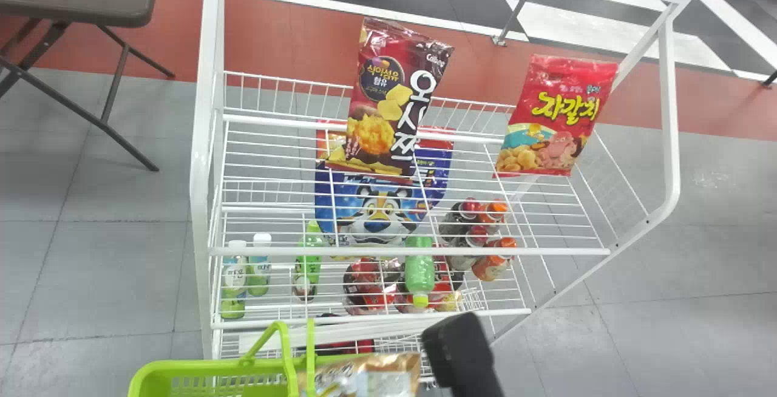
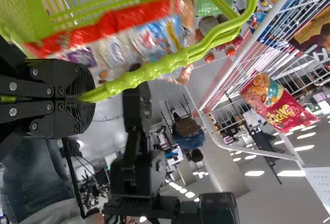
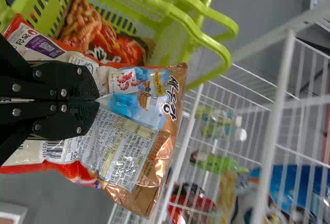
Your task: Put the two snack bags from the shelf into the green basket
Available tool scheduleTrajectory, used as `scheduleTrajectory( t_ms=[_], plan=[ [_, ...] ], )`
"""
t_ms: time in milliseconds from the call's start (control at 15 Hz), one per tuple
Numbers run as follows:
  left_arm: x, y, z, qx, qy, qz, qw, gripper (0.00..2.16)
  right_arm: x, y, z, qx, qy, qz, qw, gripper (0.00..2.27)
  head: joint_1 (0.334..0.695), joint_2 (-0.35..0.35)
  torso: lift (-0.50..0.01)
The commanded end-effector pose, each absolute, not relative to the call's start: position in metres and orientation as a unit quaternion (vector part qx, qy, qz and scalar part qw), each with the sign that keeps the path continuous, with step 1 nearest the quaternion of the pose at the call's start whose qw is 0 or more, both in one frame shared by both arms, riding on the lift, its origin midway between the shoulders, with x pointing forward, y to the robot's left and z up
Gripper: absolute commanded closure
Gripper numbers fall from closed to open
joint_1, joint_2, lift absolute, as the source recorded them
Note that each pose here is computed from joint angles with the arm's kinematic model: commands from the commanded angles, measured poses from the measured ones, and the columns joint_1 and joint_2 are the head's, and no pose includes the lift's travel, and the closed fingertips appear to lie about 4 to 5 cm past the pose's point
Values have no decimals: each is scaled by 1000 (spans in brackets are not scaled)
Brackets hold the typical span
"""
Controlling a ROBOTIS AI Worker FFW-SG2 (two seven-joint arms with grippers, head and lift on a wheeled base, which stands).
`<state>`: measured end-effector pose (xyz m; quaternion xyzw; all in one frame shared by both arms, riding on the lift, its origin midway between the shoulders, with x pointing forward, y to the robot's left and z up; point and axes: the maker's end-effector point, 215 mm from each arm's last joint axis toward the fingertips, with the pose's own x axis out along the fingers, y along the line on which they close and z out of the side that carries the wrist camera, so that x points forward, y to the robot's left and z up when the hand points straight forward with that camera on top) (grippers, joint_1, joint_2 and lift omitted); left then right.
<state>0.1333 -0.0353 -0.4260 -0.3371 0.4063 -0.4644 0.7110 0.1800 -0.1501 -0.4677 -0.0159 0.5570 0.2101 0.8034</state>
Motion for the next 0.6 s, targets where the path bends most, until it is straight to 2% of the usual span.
scheduleTrajectory(
  t_ms=[0,133,467,533],
  plan=[
    [132,-38,-426,-336,406,-466,710,1899,161,-129,-494,-15,586,231,777,2111,695,-350,-12],
    [130,-39,-425,-334,407,-467,710,1899,168,-112,-508,-13,580,240,778,2111,695,-350,-12],
    [126,-43,-424,-330,408,-471,709,1899,222,-70,-523,-3,501,254,827,2111,695,-350,-12],
    [126,-44,-423,-330,408,-471,709,1899,225,-67,-527,-5,497,256,829,2111,695,-350,-12]
  ],
)
